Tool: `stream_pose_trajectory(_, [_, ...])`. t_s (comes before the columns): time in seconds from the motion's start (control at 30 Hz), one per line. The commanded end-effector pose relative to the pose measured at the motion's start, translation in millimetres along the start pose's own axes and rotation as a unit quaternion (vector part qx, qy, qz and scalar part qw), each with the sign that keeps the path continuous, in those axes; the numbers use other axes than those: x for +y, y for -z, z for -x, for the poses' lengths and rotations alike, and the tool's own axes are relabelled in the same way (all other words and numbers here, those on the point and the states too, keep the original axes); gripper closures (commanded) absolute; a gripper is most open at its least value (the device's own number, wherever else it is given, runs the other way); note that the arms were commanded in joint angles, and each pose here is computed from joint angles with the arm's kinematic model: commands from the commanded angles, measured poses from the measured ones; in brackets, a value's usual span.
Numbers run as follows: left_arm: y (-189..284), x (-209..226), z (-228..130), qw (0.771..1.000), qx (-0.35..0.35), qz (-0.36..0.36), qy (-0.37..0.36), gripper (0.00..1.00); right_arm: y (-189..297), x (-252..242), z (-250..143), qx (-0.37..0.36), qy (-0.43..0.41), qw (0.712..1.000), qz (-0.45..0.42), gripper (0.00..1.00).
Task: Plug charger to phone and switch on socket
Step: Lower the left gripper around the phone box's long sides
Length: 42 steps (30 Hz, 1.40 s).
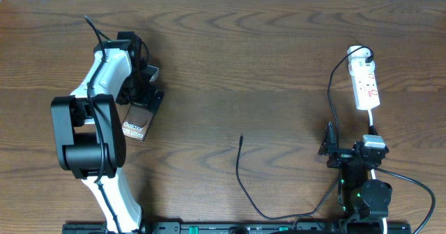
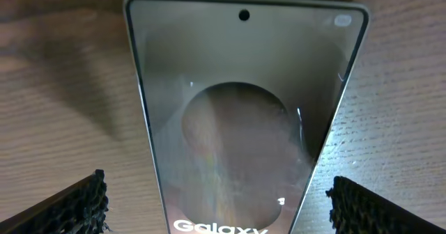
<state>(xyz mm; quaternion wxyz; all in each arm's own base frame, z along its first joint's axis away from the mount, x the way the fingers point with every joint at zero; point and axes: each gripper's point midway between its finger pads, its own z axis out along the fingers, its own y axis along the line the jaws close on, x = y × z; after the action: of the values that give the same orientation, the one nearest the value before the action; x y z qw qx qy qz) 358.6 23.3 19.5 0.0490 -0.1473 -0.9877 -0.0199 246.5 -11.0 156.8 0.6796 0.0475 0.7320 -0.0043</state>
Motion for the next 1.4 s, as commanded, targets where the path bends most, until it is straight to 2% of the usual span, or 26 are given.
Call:
stream_pose_trajectory(0.0, [-0.4,-0.6,-0.3,1.000,-0.002,-0.005,-0.008,0.02,-0.1,-0.3,-1.6,0.003,-0.004,1.000,-0.002,0.01])
stream_pose_trajectory(0.37, [-15.5,-3.4,-5.2,1.000,0.022,-0.014,-0.010,0.02,-0.1,-0.3,-1.6,0.003,-0.004,1.000,-0.002,0.01])
stream_pose_trajectory(1.37, [-31.0,-16.6,-9.4,0.999,0.018,-0.044,-0.013,0.02,-0.1,-0.3,-1.6,0.003,-0.004,1.000,-0.002,0.01])
